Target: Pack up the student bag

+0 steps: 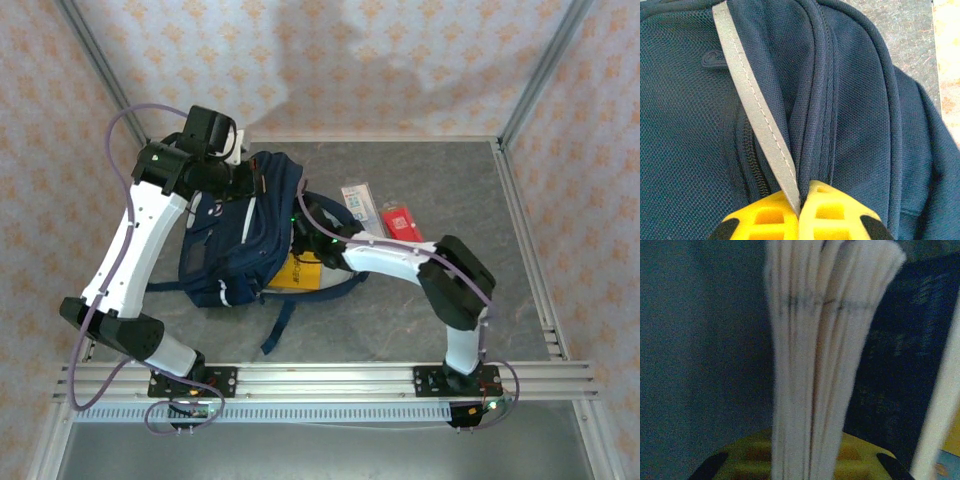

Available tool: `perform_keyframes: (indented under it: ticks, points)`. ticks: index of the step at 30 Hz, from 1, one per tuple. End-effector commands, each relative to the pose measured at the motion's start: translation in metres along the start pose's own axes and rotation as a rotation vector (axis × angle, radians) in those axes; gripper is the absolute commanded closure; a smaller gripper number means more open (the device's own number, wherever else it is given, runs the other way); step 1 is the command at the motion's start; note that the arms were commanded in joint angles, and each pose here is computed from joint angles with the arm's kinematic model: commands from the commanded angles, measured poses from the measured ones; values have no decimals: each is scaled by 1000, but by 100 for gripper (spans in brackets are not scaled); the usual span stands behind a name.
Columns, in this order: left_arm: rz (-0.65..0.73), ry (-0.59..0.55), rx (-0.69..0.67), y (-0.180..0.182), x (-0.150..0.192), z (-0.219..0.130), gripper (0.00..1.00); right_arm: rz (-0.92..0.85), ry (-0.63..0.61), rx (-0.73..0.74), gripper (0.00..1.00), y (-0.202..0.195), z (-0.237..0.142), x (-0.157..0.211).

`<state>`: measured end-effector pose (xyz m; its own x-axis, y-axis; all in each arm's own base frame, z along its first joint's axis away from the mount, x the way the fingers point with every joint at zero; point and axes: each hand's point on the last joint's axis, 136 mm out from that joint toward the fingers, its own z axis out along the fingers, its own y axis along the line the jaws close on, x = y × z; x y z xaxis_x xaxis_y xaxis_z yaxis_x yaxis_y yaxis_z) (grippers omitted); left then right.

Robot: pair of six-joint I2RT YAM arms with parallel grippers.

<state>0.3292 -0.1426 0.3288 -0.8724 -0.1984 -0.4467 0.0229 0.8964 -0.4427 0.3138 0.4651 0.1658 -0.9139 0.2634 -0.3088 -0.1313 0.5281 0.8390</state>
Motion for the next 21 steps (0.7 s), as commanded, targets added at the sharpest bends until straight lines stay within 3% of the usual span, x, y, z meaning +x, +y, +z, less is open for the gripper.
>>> perform_keyframes:
  ticks: [1, 3, 6, 10, 15, 21]
  points:
    - [55, -247, 196, -47, -54, -44, 100, -62, 14, 1, 84, 11, 20, 9]
    - [50, -250, 183, -43, -55, -44, 100, -59, 33, 12, 77, 6, 24, 11]
    - [39, -250, 155, -35, -53, -44, 100, -52, 24, -7, 48, 5, 11, 4]
    - [24, -252, 115, -23, -51, -45, 100, -110, 38, -55, 31, 21, -14, 2]
    - [14, -257, 62, -11, -49, -47, 100, -131, 46, -87, 20, 25, -41, 9]
    - [-1, -254, 1, 1, -46, -44, 100, -104, -4, -78, 21, 12, -74, 1]
